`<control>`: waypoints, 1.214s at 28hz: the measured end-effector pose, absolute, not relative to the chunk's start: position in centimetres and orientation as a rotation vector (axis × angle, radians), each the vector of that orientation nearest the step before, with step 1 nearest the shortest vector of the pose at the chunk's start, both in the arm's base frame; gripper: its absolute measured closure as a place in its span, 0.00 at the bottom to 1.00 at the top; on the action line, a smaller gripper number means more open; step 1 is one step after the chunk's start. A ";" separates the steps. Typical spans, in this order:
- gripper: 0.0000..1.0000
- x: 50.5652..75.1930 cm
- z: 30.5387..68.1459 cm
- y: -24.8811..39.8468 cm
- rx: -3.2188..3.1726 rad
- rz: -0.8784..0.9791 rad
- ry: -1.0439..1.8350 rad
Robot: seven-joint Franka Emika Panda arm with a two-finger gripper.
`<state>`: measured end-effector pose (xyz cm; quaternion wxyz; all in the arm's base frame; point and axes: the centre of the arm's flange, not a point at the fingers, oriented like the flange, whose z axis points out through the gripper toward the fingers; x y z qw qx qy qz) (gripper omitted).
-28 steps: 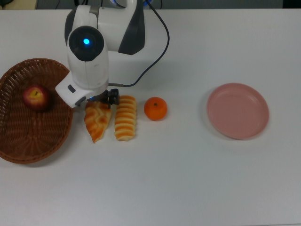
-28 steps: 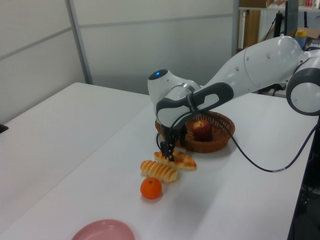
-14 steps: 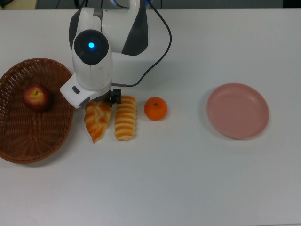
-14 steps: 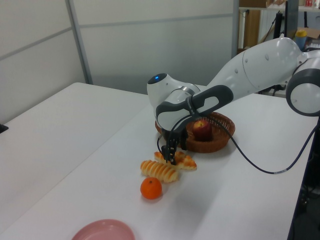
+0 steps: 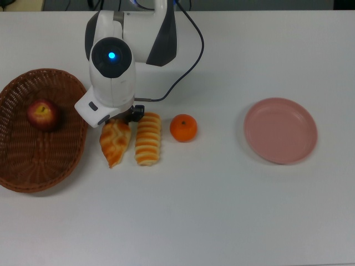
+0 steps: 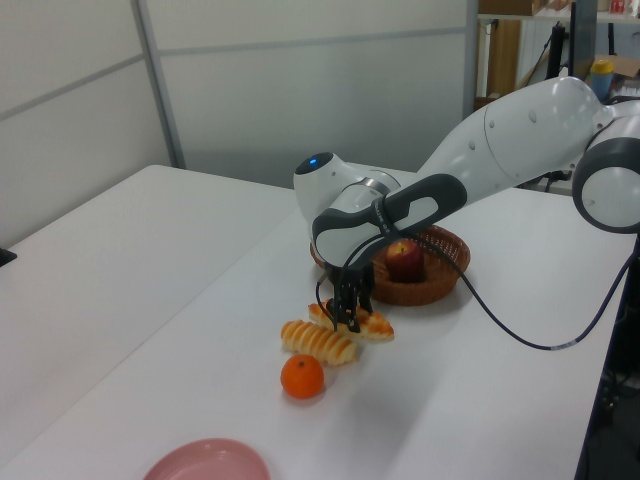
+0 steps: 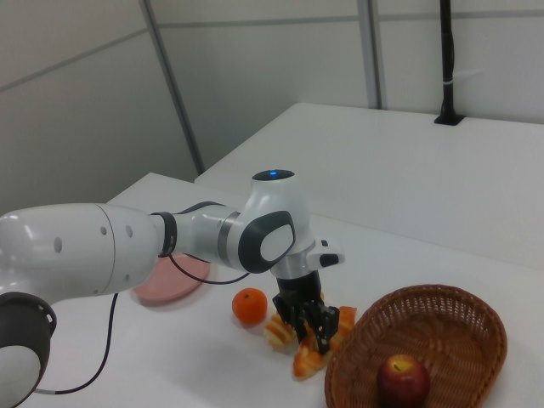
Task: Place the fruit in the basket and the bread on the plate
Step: 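Lower the gripper onto the croissant-shaped bread and grasp it, then carry the croissant to the pink plate and release it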
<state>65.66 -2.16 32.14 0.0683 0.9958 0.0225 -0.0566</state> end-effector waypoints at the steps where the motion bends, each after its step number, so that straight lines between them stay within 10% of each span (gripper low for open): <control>1: 0.50 65.7 32.3 -2.2 2.999 -0.167 0.067; 8: 0.74 65.7 33.5 -2.2 3.000 -0.137 0.064; 20: 0.74 65.5 40.7 0.1 3.020 -0.123 0.076; 34: 0.73 62.7 45.7 20.3 3.029 0.034 0.281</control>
